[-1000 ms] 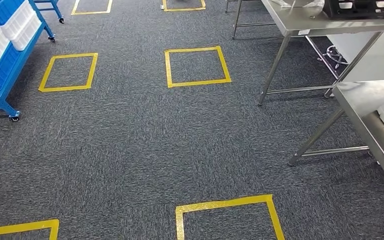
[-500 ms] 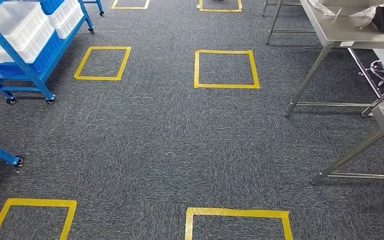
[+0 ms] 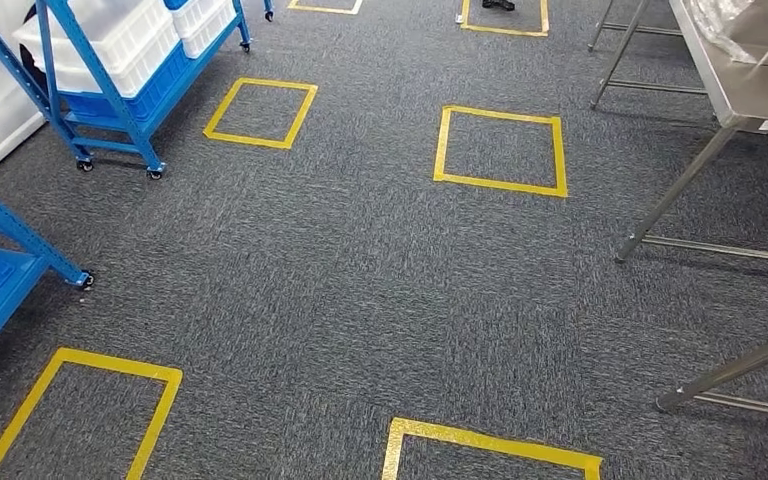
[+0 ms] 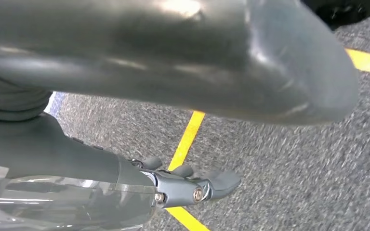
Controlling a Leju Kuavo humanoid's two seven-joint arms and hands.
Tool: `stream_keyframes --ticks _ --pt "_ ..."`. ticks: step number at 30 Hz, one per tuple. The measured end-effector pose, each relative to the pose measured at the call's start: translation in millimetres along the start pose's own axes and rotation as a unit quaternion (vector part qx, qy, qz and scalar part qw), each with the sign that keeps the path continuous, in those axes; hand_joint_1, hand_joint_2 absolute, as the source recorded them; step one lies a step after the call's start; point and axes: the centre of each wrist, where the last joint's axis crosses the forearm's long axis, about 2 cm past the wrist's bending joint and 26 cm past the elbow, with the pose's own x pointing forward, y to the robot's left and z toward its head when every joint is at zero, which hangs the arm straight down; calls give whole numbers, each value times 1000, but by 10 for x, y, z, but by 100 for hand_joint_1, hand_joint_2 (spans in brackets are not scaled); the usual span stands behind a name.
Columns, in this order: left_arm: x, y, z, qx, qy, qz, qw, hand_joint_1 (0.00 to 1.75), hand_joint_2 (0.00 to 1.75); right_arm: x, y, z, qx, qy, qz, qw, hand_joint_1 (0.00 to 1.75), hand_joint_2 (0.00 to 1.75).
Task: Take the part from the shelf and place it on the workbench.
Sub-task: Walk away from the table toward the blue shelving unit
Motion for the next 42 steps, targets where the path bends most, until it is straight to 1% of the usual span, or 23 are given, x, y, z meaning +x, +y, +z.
stream_keyframes --ticks 11,16,26,32,42 --pt "17 -5 -3 -7 -17 -5 1000 0 0 -56 32 19 9 14 -2 1000 0 0" --pt "-11 1 2 -7 -15 -10 1000 0 0 -43 43 16 12 13 -2 1000 0 0" --pt "6 -13 -1 -10 -15 -13 1000 0 0 -65 61 25 14 16 -1 1000 0 0" --pt "-10 -15 2 -11 -15 -13 1000 0 0 -14 65 10 15 10 0 1000 0 0" --pt "19 -35 -4 -18 -22 -13 1000 0 0 -60 77 25 16 16 -1 1000 0 0"
